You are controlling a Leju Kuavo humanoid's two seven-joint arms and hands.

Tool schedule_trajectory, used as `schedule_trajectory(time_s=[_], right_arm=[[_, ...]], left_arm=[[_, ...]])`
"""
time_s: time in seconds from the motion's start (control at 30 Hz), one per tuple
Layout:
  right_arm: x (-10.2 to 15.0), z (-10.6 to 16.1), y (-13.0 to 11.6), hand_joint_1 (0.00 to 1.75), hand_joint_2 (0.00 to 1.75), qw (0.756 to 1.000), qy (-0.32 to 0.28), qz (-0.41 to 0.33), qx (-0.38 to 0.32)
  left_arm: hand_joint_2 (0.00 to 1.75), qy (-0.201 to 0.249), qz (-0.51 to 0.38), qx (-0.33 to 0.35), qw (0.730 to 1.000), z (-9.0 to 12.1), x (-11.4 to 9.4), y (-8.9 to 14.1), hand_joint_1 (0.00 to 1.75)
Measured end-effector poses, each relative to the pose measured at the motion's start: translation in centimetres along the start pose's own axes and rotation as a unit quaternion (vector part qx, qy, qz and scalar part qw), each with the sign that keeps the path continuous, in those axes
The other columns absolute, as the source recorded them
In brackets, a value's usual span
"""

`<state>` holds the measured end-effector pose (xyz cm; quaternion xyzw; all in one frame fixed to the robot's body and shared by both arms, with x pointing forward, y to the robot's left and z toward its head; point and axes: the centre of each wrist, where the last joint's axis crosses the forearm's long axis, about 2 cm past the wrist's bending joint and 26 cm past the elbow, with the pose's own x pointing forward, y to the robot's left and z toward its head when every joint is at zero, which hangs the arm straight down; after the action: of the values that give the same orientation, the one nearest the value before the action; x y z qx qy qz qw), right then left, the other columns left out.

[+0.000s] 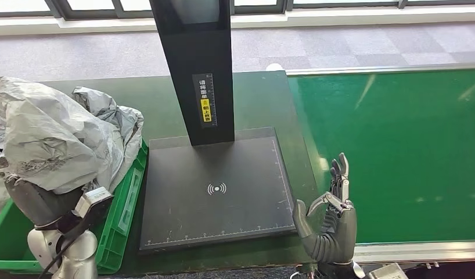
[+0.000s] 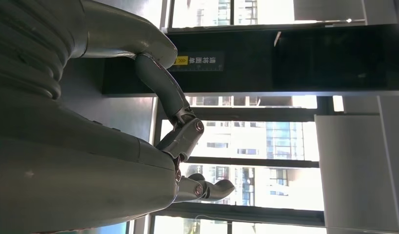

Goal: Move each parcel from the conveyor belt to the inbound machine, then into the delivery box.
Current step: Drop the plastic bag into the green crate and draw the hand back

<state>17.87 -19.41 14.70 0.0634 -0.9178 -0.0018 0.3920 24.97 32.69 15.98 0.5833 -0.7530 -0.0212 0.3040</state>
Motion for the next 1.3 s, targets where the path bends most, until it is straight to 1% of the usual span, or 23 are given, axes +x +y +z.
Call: schedule_trajectory(time_s=[0.07, 0.1, 0.2, 0.27, 0.4, 0.5, 0.63, 0.77, 0.93, 1.0, 1.1, 1.2, 1.3], right_arm=[[0.0, 0.0, 0.0, 0.00, 1.75, 1.000, 0.000, 0.000, 0.000], [0.0, 0.0, 0.0, 0.00, 1.75, 1.000, 0.000, 0.000, 0.000], [0.0, 0.0, 0.0, 0.00, 1.75, 1.000, 0.000, -0.003, -0.002], [-0.1, 0.0, 0.0, 0.00, 1.75, 1.000, 0.001, -0.004, -0.003], [-0.3, -0.2, 0.0, 0.00, 1.75, 1.000, 0.001, -0.010, -0.001], [-0.5, -0.4, 0.0, 0.00, 1.75, 1.000, 0.000, -0.015, 0.004], [-0.7, -0.5, 0.0, 0.00, 1.75, 1.000, 0.000, -0.018, 0.004], [-0.7, -0.5, 0.0, 0.00, 1.75, 1.000, 0.002, -0.017, -0.001], [-0.8, -0.5, 0.0, 0.00, 1.75, 1.000, 0.002, -0.015, -0.001], [-0.8, -0.4, 0.0, 0.00, 1.75, 1.000, 0.003, -0.014, -0.001], [-0.7, -0.4, 0.0, 0.00, 1.75, 1.000, 0.003, -0.014, -0.001], [-0.7, -0.4, 0.0, 0.00, 1.75, 1.000, 0.003, -0.015, 0.002], [-0.7, -0.3, 0.0, 0.00, 1.75, 1.000, 0.004, -0.015, 0.003]], left_arm=[[1.75, -0.008, -0.018, 0.011, 1.000, -0.2, -0.6, 0.4, 1.75], [1.75, -0.001, -0.012, 0.027, 1.000, -0.3, -0.9, 0.7, 1.75], [1.75, 0.038, 0.038, 0.100, 0.994, -0.9, -1.2, 2.1, 1.75], [1.75, 0.043, 0.064, 0.148, 0.986, -1.8, -0.8, 3.6, 1.75], [1.75, 0.002, 0.077, 0.215, 0.974, -4.0, 0.7, 6.7, 1.75], [1.75, -0.025, 0.084, 0.249, 0.965, -5.1, 1.7, 8.3, 1.75], [1.75, -0.048, 0.083, 0.274, 0.957, -6.0, 2.5, 9.7, 1.75], [1.75, -0.061, 0.077, 0.278, 0.955, -6.3, 2.9, 10.1, 1.75], [1.75, -0.069, 0.067, 0.272, 0.958, -6.3, 3.0, 10.0, 1.75], [1.75, -0.076, 0.050, 0.249, 0.964, -6.2, 2.9, 9.2, 1.75], [1.75, -0.083, -0.005, 0.165, 0.983, -5.4, 2.5, 6.4, 1.75], [1.75, -0.066, -0.058, 0.066, 0.994, -4.6, 2.5, 3.1, 1.75], [1.75, -0.056, -0.065, 0.017, 0.996, -3.8, 2.5, 1.2, 1.75]])
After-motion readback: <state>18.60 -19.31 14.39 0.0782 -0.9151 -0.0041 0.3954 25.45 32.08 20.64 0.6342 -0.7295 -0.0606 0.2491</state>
